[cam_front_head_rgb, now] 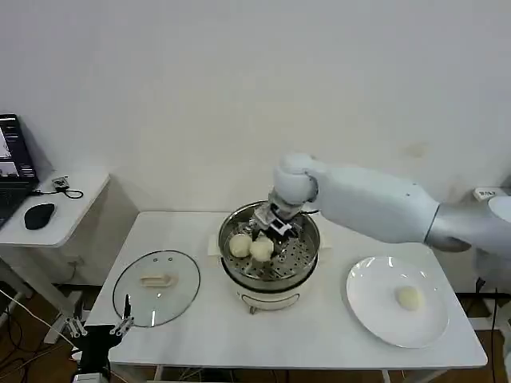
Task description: Take steamed baozi put them in steamer then cover it.
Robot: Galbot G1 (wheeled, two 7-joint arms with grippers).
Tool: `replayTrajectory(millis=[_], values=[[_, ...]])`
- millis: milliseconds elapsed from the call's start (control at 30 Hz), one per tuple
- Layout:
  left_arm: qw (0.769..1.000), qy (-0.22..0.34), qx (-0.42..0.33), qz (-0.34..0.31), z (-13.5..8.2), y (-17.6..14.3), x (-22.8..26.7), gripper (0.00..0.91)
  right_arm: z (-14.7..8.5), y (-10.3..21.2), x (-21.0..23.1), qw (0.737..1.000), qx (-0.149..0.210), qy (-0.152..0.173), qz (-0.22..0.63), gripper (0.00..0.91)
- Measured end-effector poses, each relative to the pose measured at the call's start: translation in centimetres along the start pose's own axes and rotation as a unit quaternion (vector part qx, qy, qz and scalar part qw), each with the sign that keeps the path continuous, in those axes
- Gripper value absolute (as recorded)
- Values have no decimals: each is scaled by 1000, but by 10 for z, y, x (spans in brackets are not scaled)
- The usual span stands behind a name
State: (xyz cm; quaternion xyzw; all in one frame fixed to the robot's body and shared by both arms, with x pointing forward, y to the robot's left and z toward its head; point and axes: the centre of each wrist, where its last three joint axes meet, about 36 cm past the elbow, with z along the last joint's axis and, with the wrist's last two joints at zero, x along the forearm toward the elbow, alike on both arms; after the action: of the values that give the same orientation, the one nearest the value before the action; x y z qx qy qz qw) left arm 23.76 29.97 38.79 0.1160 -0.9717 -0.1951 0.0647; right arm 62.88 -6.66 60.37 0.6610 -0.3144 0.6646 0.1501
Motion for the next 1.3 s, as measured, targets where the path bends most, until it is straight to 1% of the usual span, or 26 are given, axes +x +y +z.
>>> replayTrajectory(millis=[167, 267, 500, 533, 567, 767, 1000, 1167, 1300], values=[[1000, 1, 0, 0, 1, 0, 0, 907, -1, 2, -5, 1000, 13, -2, -11, 705], [1000, 0, 1, 0, 1, 0, -1, 907, -3, 4, -5, 1000, 18, -4, -16, 695], [1000, 2, 1, -1, 2, -1, 0, 907, -3, 8, -10, 999, 27, -7, -27, 705], [1000, 2, 2, -1, 2, -1, 0, 907, -3, 8, -10, 999, 28, -7, -27, 776], [1000, 2, 2, -1, 2, -1, 0, 907, -3, 9, -10, 999, 29, -7, -28, 907], [1000, 2, 2, -1, 2, -1, 0, 907, 2, 11, -9, 999, 31, -6, -24, 907], [1000, 1, 1, -1, 2, -1, -2, 907, 13, 11, 8, 1000, 15, -3, 2, 907], [1000, 0, 1, 1, 3, -1, -3, 907, 29, 12, 32, 999, -13, 5, 34, 907], [1000, -2, 1, 4, 2, -2, -4, 907, 47, 19, 57, 997, -46, 16, 63, 907]])
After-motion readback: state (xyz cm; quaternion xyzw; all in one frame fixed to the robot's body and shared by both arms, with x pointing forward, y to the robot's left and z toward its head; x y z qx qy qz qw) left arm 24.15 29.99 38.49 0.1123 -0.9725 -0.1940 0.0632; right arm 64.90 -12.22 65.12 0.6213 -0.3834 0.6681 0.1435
